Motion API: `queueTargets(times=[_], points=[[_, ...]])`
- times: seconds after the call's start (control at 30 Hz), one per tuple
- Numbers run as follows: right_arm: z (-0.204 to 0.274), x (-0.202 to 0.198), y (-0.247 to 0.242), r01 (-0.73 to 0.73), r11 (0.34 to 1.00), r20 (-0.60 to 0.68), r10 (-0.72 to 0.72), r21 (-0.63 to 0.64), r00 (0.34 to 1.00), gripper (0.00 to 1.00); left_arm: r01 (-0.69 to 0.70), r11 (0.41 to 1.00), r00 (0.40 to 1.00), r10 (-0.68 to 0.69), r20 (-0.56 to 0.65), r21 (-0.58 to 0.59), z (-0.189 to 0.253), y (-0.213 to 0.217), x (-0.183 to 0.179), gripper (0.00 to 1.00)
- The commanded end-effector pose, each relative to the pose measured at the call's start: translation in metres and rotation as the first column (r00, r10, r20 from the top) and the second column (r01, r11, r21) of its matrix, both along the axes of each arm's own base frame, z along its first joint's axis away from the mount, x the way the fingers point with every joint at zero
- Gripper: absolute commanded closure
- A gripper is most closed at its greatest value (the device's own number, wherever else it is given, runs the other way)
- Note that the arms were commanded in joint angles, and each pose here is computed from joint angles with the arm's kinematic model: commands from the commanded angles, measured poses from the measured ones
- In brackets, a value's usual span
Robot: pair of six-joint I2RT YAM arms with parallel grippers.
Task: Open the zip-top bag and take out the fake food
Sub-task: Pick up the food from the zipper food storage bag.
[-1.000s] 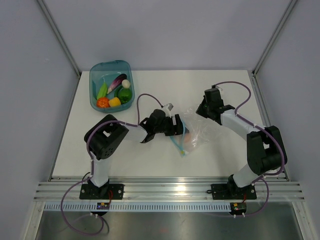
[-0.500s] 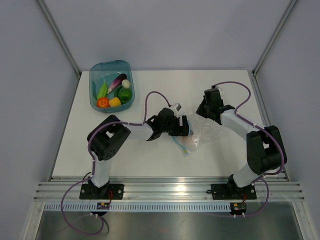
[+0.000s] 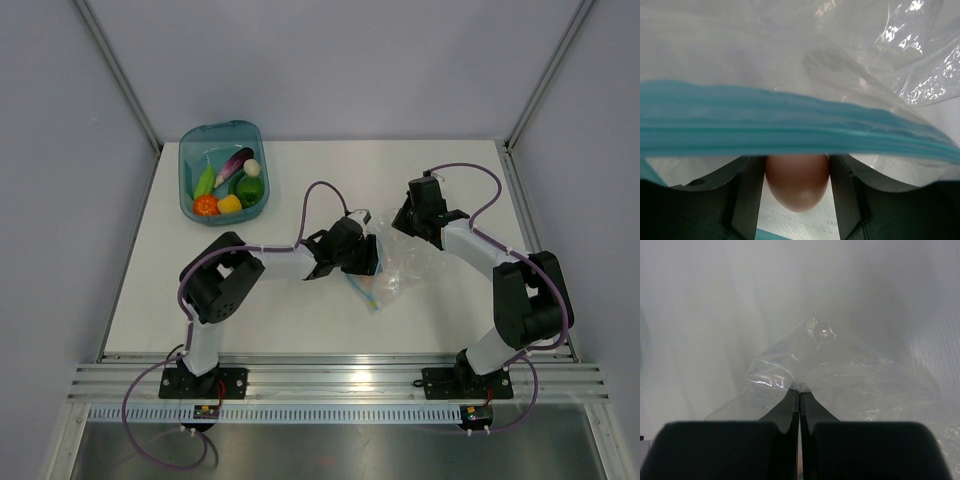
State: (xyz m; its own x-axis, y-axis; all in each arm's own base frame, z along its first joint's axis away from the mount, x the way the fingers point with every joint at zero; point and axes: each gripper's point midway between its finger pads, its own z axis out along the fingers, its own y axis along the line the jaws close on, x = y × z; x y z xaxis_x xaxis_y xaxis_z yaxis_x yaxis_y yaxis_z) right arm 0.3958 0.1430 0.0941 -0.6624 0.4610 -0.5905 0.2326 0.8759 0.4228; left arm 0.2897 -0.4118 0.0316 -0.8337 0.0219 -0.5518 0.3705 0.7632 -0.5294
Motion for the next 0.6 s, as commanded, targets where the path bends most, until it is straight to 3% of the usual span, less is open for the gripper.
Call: queueTargets(times=[0.0, 0.57], points=[[0.013, 0.011, -0.001, 0.018, 1.000, 0.043, -0.019, 0.001, 0.999, 1.00, -0.012, 0.995, 1.000, 0.014, -0.020, 0.099, -0.020, 0.014, -0.003, 0.49], [0.004, 0.015, -0.011, 0.057, 0.998, 0.027, -0.056, -0.031, 0.998, 1.00, -0.011, 0.999, 1.000, 0.011, 0.023, 0.032, 0.018, 0.018, -0.007, 0.52]])
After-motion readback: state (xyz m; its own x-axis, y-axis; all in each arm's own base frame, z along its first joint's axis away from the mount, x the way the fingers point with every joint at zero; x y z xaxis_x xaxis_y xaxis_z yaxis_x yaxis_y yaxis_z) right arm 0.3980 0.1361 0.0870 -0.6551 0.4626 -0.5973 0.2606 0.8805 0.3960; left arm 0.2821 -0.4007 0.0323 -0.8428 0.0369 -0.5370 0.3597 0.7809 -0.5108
